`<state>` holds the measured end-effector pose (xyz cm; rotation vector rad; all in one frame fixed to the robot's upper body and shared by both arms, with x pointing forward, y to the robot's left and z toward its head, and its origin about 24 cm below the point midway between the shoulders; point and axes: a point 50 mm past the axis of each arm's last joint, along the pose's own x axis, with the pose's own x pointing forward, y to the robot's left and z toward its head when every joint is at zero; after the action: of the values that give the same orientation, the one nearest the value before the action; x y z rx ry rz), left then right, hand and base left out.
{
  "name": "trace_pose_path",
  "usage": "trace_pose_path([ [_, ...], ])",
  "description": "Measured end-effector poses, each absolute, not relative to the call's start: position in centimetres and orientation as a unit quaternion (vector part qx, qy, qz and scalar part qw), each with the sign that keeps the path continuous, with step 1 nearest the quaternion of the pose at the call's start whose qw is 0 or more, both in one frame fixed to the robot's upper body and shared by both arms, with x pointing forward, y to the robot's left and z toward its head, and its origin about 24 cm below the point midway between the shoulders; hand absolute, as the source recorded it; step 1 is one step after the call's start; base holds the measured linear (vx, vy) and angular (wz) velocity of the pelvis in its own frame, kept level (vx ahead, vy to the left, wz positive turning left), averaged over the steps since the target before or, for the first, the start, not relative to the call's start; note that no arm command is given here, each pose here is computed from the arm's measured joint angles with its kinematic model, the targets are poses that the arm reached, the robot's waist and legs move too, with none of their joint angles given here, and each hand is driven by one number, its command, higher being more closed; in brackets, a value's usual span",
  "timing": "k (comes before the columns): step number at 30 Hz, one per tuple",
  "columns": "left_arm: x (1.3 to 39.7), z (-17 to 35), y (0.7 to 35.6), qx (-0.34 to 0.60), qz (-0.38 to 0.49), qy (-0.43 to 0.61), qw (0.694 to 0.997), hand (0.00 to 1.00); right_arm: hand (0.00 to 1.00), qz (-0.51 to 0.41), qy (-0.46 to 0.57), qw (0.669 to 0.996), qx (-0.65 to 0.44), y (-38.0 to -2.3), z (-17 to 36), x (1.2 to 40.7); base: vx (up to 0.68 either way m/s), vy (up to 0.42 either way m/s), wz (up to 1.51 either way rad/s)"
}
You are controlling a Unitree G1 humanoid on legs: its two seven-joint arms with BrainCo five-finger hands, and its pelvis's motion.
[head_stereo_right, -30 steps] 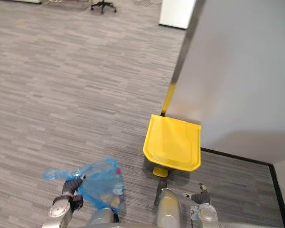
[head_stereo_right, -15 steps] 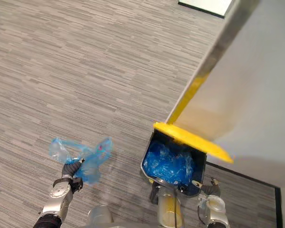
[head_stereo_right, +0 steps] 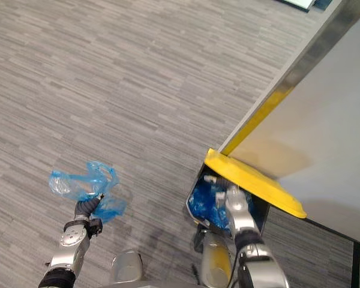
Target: Gather rubbish on tea table into small bin, then transfer packed bag to large trash can.
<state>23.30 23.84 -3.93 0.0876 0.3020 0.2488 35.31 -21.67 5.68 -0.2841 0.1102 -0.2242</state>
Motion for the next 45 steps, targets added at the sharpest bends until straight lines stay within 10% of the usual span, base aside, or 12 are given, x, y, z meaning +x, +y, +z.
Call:
trace_pose_path([
  [20,29.9,6.3,13.3,0.009,-0.092,-0.069,0.993,1.00,0.00,-0.144,-0.032,0.969,-0.199,-23.0,15.2,39.5,-0.14,0.055,-0.23],
  [33,32.2,24.7,5.2,-0.001,-0.216,-0.379,0.900,1.00,0.00,-0.105,-0.076,0.966,-0.223,-20.2,19.9,41.3,-0.02,0.059,0.01],
  [45,33.6,24.3,-0.7,0.030,-0.289,-0.331,0.898,1.00,0.00,-0.111,-0.153,0.957,-0.218,-19.7,26.1,41.6,-0.02,0.028,-0.06],
])
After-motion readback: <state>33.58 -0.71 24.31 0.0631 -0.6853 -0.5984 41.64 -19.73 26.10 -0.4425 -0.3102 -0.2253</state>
